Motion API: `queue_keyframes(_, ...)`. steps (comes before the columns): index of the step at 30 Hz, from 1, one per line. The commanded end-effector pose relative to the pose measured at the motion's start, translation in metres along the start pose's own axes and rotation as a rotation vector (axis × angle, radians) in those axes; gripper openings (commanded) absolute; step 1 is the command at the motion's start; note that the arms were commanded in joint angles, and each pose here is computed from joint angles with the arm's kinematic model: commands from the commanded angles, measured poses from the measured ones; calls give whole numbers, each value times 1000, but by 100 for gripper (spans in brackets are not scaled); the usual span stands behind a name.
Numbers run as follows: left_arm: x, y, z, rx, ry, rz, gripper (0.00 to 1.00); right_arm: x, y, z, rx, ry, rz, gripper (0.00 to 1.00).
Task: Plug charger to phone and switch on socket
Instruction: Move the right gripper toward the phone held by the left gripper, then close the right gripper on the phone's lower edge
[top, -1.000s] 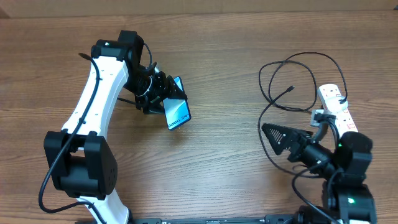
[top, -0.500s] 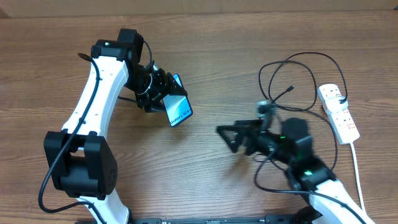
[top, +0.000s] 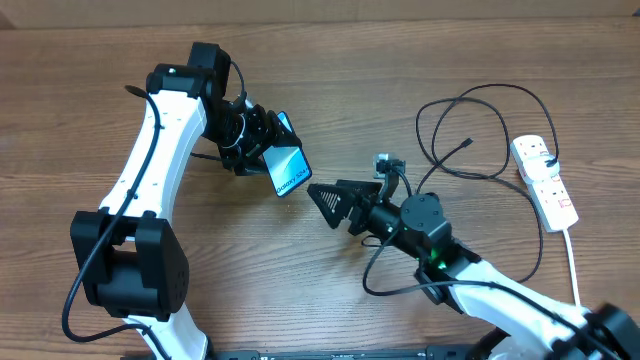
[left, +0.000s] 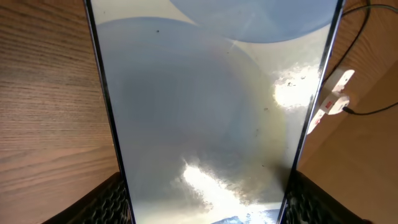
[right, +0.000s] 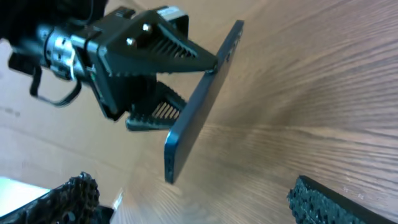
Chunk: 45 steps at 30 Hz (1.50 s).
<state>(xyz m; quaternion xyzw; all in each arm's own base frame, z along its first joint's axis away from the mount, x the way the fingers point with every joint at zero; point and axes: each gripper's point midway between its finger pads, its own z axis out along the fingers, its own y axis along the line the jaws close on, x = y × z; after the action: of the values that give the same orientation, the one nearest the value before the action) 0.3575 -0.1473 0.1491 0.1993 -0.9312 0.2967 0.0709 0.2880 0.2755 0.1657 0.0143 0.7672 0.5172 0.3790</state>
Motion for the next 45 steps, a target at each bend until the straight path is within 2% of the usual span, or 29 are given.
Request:
queue_keyframes(1,0,-13,-3,36,-4,2,50,-4,-6,9,21,-49,47,99)
queue_keyframes(10,-2,-17,-2,46,-16,17,51,-16,4,41,8,-70,41,100)
queue_keyframes(17,-3,-18,-2,48,-20,21,51,-31,4,58,41,-114,42,89)
queue_keyframes(22,-6,-20,-2,56,-31,27,51,-25,6,68,44,-106,39,78)
queue_keyframes(28,-6,-20,-2,58,-32,10,51,-21,9,71,99,-181,25,75)
queue_keyframes(33,-6,-20,-2,58,-31,6,51,-28,4,69,155,-254,23,68)
queue_keyframes(45,-4,-22,-1,56,-27,8,52,-26,15,98,120,-228,21,61)
